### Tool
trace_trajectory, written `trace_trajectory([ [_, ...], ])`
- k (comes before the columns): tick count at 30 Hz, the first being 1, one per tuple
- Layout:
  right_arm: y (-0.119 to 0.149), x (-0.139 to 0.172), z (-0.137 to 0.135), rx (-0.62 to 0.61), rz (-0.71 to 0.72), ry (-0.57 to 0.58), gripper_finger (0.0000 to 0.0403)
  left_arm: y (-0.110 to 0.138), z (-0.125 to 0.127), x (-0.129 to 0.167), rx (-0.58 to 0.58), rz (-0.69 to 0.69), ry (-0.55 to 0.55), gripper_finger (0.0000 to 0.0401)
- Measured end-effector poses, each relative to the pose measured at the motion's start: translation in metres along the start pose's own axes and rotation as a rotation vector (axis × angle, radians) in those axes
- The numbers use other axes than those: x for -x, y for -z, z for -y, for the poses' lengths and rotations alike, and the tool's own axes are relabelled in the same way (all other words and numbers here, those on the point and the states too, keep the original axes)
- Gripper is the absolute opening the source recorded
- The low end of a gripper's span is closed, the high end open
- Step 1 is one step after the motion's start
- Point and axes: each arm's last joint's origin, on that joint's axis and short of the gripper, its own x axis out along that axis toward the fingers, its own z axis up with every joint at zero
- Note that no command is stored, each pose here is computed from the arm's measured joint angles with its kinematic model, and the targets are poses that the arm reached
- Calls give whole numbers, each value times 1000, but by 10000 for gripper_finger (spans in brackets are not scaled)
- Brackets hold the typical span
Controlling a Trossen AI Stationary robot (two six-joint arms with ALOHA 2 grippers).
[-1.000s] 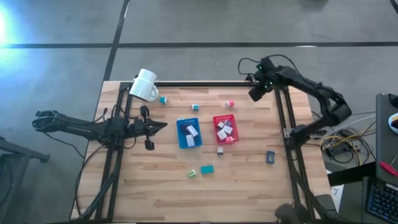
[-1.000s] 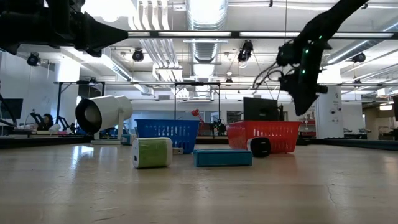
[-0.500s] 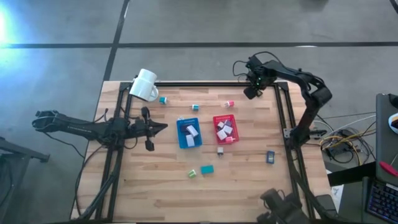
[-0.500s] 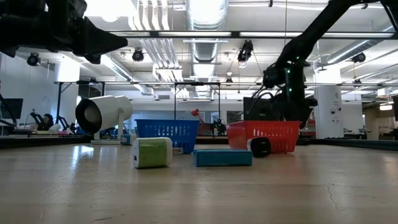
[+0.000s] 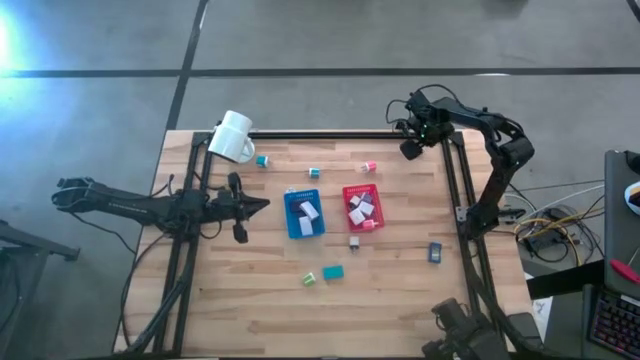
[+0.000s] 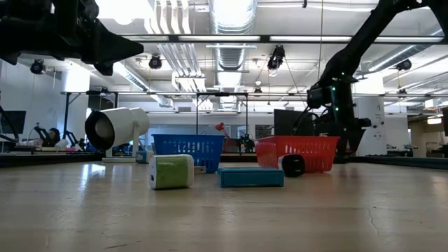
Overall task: Pick & Place Office items
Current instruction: Put the black digital clock into the blue bin
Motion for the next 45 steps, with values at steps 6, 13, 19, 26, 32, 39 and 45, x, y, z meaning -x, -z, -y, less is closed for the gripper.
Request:
trace_trajectory([
  [6,0,-5,-2,34,25,-46,252,0,0,0,-2,0,0,16],
  [13,-2,-11,-4,54,84,-106,254,0,0,0,-9,0,-1,16],
  [19,0,-21,-3,61,132,-104,239,0,0,0,-9,0,0,16],
  [26,2,-24,-4,87,129,-108,181,0,0,0,-9,0,-1,16],
  [32,5,-26,-7,104,126,-110,141,0,0,0,-8,4,-1,16],
  [39,4,-5,-26,124,184,-265,141,-3,0,0,-39,31,-2,16],
  [45,13,47,-48,216,376,-348,141,-6,0,0,-75,52,-4,16],
])
